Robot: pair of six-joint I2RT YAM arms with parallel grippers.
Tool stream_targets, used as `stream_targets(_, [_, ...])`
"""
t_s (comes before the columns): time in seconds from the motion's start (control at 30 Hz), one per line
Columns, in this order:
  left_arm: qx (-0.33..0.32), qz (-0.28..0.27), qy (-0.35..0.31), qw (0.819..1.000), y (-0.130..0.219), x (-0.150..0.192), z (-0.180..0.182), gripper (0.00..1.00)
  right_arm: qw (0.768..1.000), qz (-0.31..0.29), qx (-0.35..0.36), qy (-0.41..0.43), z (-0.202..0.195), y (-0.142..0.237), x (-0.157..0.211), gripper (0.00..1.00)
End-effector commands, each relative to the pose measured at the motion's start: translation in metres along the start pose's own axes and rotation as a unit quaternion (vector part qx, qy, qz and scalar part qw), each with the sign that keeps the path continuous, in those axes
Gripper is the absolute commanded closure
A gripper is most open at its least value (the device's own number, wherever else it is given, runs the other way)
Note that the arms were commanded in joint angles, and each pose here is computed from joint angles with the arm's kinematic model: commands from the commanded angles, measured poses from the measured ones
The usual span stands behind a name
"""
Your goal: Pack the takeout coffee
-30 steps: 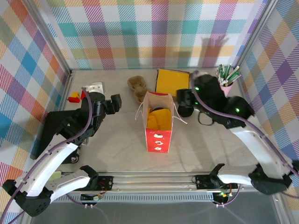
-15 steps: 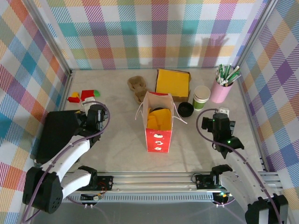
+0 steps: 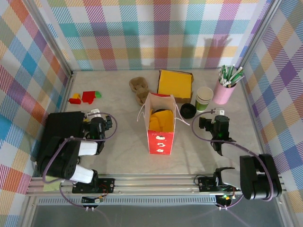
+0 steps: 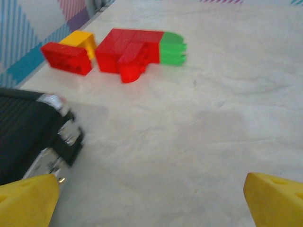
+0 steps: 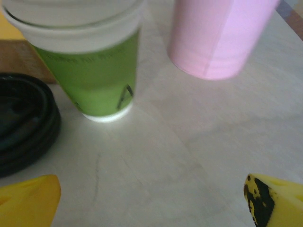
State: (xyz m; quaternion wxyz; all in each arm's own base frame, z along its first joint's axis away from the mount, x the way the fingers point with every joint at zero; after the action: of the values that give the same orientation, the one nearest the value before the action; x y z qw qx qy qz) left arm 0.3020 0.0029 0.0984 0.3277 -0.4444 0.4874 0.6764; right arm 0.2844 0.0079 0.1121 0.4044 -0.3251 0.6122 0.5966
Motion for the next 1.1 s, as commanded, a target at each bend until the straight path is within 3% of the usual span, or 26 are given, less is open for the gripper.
stream_targets(0.0, [0.058,-0.082,0.016,0.995,-0.002,-0.02,-0.011,0.0,0.995,-0.088,-0.053,0.018,0.014,-0.006,-0.037,0.01])
stream_targets(0.57, [0.048,-0.038,0.006,0.998,-0.02,-0.021,-0.016,0.0,0.99,-0.079,-0.113,0.019,0.026,-0.037,-0.022,0.01])
stream_targets(1.07, [0.048,-0.023,0.003,0.999,-0.026,-0.023,-0.017,0.0,0.994,-0.046,-0.096,-0.012,0.016,-0.049,-0.027,0.01])
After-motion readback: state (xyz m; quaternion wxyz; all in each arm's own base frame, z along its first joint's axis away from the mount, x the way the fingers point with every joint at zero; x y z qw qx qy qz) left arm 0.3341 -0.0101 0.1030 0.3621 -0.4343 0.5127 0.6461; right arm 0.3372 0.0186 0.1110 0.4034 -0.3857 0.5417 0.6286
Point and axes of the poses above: each hand's point on the last joint's axis, 136 mm out from that joint toward the fingers, its own y axis back along the fingers, its own z axis along the line the jaws close on, x = y × z, the point moved 6 cm from there along y, back along the fingers, and after that the axes turned 5 degrees about -y, right-handed, at the moved point
